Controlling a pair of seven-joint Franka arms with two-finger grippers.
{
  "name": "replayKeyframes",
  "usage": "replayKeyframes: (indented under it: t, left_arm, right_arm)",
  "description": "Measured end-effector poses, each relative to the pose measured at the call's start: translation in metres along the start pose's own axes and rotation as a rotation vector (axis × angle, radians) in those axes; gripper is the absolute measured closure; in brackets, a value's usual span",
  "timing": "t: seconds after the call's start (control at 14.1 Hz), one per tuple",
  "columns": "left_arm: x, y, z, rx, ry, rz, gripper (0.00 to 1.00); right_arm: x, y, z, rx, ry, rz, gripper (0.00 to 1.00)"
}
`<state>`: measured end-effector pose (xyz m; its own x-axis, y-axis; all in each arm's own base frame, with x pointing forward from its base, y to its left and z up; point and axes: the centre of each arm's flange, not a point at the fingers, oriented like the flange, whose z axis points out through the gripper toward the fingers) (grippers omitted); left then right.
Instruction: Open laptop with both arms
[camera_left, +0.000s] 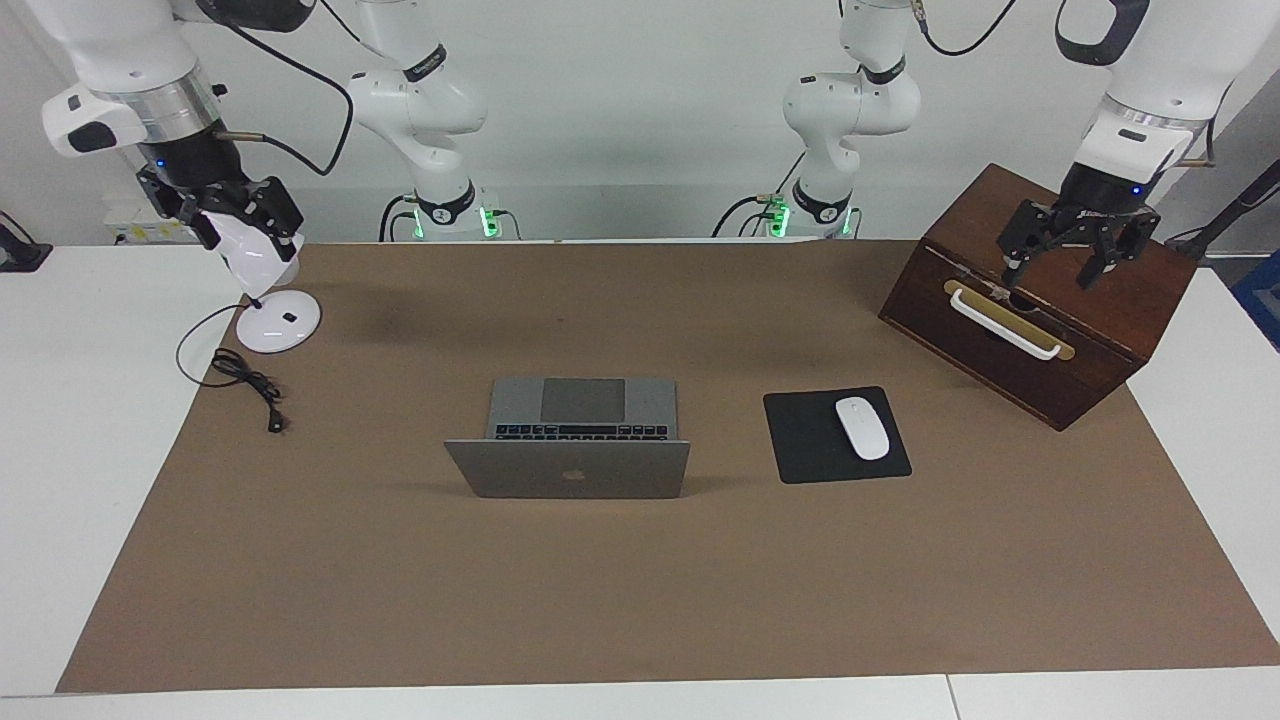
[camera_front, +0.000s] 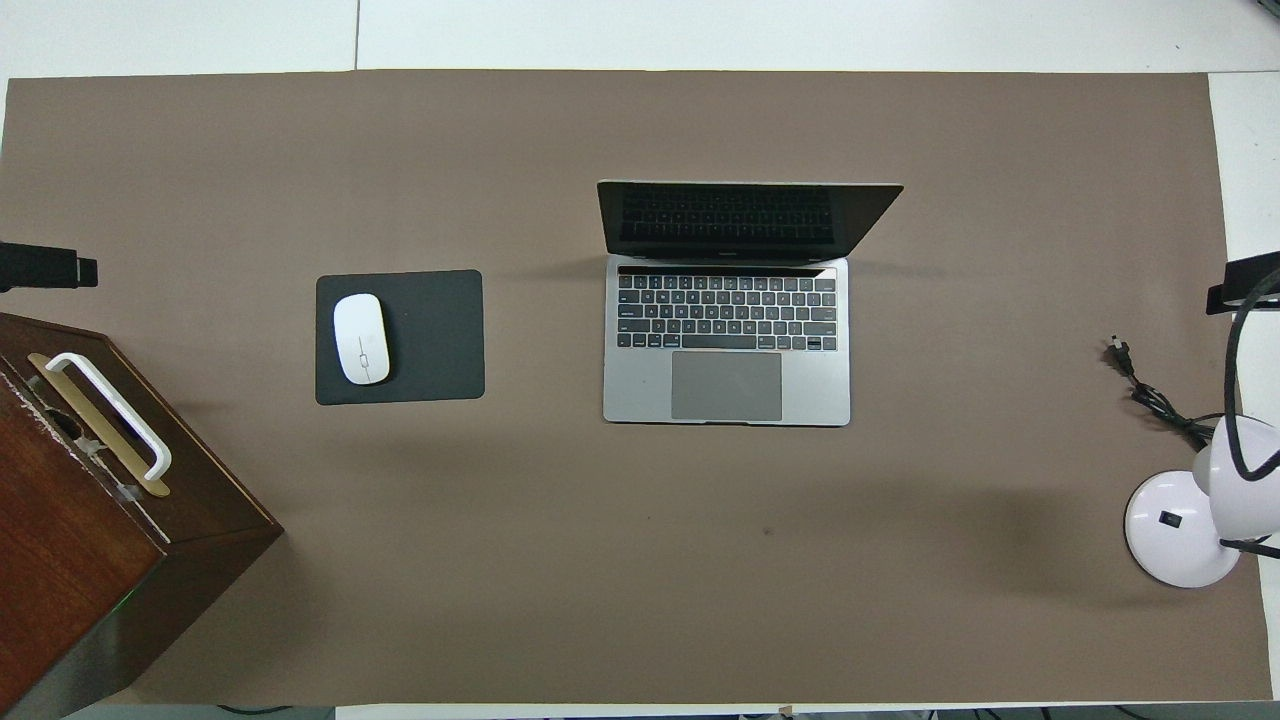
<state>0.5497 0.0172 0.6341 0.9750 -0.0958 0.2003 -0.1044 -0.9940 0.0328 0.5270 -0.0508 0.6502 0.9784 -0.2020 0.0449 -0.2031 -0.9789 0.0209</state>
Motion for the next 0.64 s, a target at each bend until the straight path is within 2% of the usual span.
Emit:
replayKeyframes:
  t: [0.64]
  left_arm:
    - [0.002,0.016,0.001,-0.006,-0.001,0.028,0.00]
  right_arm:
    - [0.002,-0.006,0.010,0.026,-0.032,-0.004,0.00]
